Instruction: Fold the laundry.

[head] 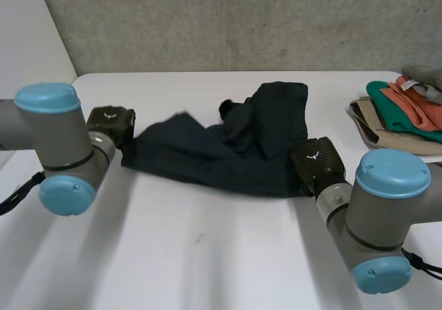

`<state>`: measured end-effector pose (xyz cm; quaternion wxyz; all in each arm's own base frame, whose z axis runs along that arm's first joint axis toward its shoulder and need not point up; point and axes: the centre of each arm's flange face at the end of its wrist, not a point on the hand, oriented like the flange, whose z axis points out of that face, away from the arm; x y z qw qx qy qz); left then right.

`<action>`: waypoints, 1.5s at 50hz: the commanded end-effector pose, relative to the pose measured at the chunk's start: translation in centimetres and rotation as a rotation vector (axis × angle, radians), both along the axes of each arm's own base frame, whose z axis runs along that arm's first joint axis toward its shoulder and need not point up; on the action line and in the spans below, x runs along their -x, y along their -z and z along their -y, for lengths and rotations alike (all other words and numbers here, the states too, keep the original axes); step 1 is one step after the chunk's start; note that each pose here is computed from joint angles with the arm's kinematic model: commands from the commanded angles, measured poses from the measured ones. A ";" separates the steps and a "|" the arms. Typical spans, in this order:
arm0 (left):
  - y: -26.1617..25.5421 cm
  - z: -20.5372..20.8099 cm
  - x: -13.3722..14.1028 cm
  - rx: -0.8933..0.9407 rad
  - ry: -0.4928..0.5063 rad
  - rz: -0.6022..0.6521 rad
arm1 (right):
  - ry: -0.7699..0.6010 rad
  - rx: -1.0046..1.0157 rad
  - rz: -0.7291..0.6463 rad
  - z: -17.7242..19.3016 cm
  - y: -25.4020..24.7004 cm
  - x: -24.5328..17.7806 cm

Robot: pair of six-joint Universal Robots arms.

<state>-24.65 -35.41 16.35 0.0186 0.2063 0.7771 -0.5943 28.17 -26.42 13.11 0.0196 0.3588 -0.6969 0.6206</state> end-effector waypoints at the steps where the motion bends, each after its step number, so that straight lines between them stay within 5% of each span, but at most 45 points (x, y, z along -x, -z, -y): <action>1: -0.6 -2.1 0.7 -0.184 0.100 -0.119 | -0.008 0.018 -0.020 0.2 -0.3 -0.1; 9: -6.2 -3.0 -0.7 0.002 0.077 -0.149 | 0.014 0.043 -0.022 1.0 -2.1 0.4; 15: -9.3 -5.5 -0.3 0.174 0.184 -0.100 | 0.016 0.028 -0.010 0.1 -5.9 1.6; 22: -6.9 -8.4 1.2 0.201 0.398 0.113 | -0.068 -0.080 -0.043 -2.9 -8.9 2.7; 35: -0.1 -6.7 2.2 0.101 0.526 0.347 | -0.110 -0.332 -0.105 -6.2 -5.6 3.5; 66: 3.8 -2.5 4.2 0.037 0.500 0.434 | -0.118 0.052 0.001 0.3 1.4 -0.9; 75: 2.0 -1.8 4.0 0.053 0.390 0.398 | -0.110 0.084 -0.024 2.0 2.2 -1.4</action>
